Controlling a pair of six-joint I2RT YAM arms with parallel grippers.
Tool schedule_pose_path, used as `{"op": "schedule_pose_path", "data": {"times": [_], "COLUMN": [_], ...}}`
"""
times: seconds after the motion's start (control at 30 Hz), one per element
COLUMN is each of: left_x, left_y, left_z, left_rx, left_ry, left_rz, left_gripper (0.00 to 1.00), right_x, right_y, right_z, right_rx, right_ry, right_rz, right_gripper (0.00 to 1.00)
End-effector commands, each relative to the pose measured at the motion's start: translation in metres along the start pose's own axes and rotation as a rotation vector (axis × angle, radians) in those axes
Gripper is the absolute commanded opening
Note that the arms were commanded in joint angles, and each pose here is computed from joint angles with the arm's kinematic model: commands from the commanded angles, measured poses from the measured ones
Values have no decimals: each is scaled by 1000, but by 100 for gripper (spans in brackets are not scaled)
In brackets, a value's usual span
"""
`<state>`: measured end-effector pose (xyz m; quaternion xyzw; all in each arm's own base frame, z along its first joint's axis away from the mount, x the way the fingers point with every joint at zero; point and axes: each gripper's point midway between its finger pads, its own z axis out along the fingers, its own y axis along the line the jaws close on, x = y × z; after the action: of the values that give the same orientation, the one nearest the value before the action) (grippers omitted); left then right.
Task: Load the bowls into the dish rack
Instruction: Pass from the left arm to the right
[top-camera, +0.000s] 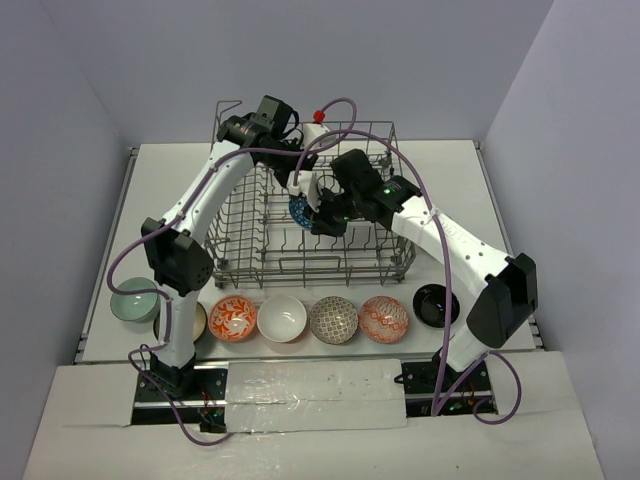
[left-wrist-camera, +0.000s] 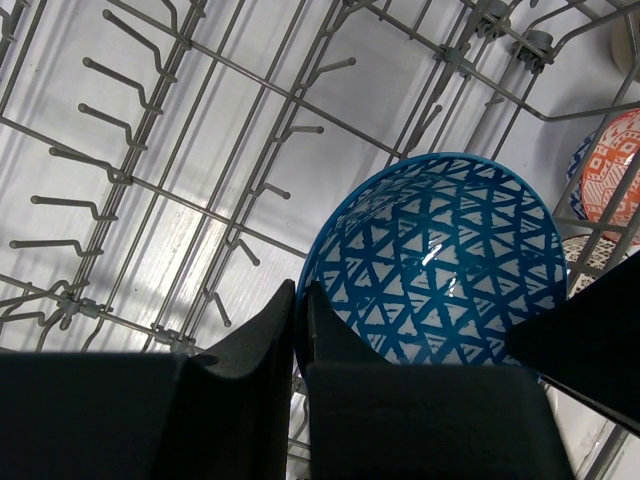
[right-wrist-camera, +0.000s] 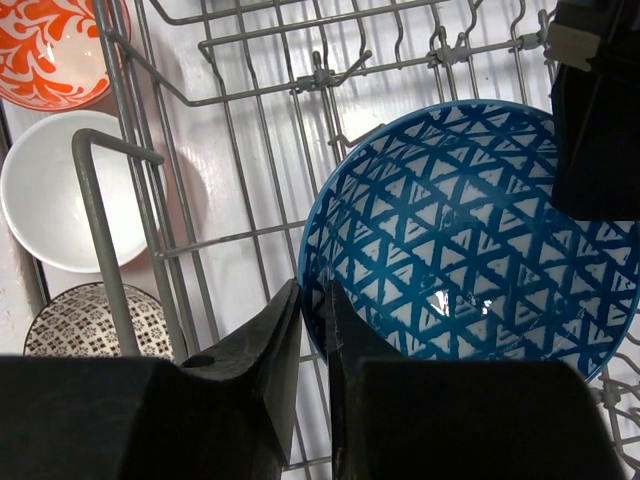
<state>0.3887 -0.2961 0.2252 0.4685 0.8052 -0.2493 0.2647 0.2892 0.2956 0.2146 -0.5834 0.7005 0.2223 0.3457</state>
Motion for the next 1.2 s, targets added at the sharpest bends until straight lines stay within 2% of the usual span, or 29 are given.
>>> {"op": "schedule_pose_path", "data": {"times": [0.0, 0.1, 0.47, 0.63, 0.87, 1.0, 1.07, 1.17], "left_x": [-25, -24, -28, -37, -36, -37, -39, -43], "left_y": [-10, -8, 2, 5, 11, 16, 20, 27], "left_z": [-14, -13, -9, -13, 0, 3, 5, 4], "left_rx": [13, 4, -57, -90, -119, -137, -158, -195], "left_ry": [-80, -78, -108, -151, -139, -146, -151, -157], "left_rz": [54, 55, 14, 21, -14, -33, -34, -37], "left_gripper": [0, 0, 0, 7, 9, 15, 25, 31], "right_x": [-7, -6, -9, -16, -20, -20, -19, -20], "right_y": [-7, -8, -7, -7, -3, -2, -1, -2], "right_z": [-1, 0, -3, -6, -4, -3, -4, -5], "right_rx": [22, 28, 35, 44, 36, 32, 32, 42], "right_ry": [-4, 1, -8, -19, -22, -22, -22, -20], "right_rz": [14, 13, 17, 15, 5, 2, 2, -2], "right_gripper": [3, 0, 0, 0, 0, 0, 0, 0]}}
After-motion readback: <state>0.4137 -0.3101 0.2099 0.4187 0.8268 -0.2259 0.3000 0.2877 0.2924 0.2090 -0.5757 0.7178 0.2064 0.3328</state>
